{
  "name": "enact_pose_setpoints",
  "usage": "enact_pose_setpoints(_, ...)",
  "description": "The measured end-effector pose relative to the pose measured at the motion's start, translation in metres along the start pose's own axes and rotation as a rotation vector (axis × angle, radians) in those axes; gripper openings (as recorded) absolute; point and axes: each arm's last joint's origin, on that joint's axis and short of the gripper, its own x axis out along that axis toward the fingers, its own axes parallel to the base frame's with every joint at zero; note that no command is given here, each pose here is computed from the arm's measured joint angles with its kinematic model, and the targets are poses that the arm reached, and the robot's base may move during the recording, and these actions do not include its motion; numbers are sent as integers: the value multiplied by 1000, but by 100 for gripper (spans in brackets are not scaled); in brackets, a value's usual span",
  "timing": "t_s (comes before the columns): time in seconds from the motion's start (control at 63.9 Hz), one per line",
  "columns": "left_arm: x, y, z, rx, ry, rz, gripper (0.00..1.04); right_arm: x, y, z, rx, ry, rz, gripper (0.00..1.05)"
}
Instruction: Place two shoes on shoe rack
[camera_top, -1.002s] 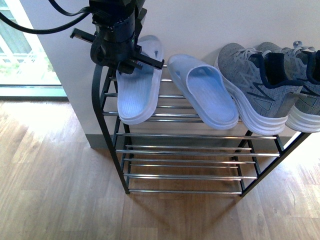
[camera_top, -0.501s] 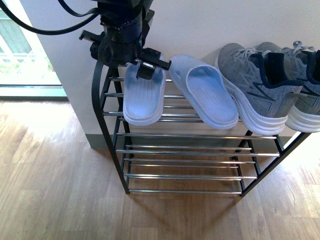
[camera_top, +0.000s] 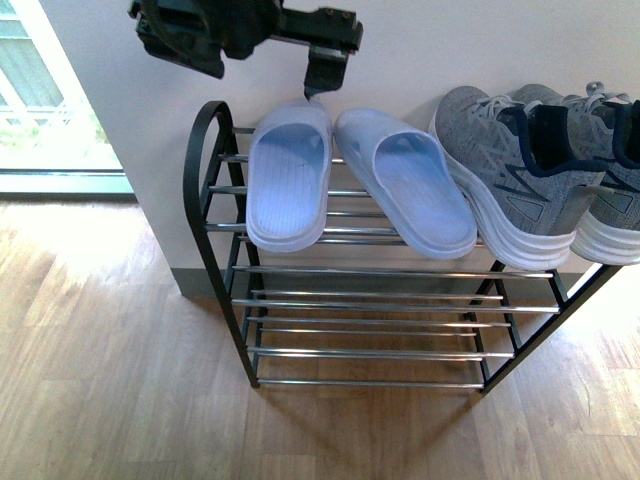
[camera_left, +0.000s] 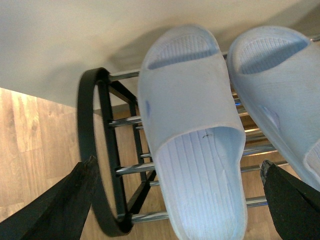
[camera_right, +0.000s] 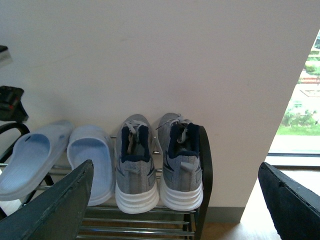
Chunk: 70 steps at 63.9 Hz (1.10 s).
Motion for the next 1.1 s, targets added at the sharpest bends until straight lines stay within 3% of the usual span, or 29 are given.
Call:
enact_pose_setpoints(0.204,-40,33,-2,-49,-96,107,95,0,0,0,0,0,0,96)
enact_pose_setpoints(0.235,-40,38,-3,-49,-181,151,92,0,0,0,0,0,2,96)
enact_pose_setpoints(0.251,-39,41,-6,-64,-296,187,86,0,0,0,0,0,2,96)
enact_pose_setpoints(0.344,-43,56,-36,-111,-578,185,70,0,0,0,0,0,2,96)
enact_pose_setpoints(0.532,-89,85,-88,-157,-857,179,40,0,0,0,0,0,2,96)
enact_pose_setpoints(0.611,-109,101,-116,-165,-872,198,20,0,0,0,0,0,2,96)
enact_pose_setpoints(0.736,-119,106,-146,-154,-838,180,1,0,0,0,0,0,2,96)
enact_pose_setpoints(1.096,-150,119,-205,-153,-845,187,1,0,0,0,0,0,2,96)
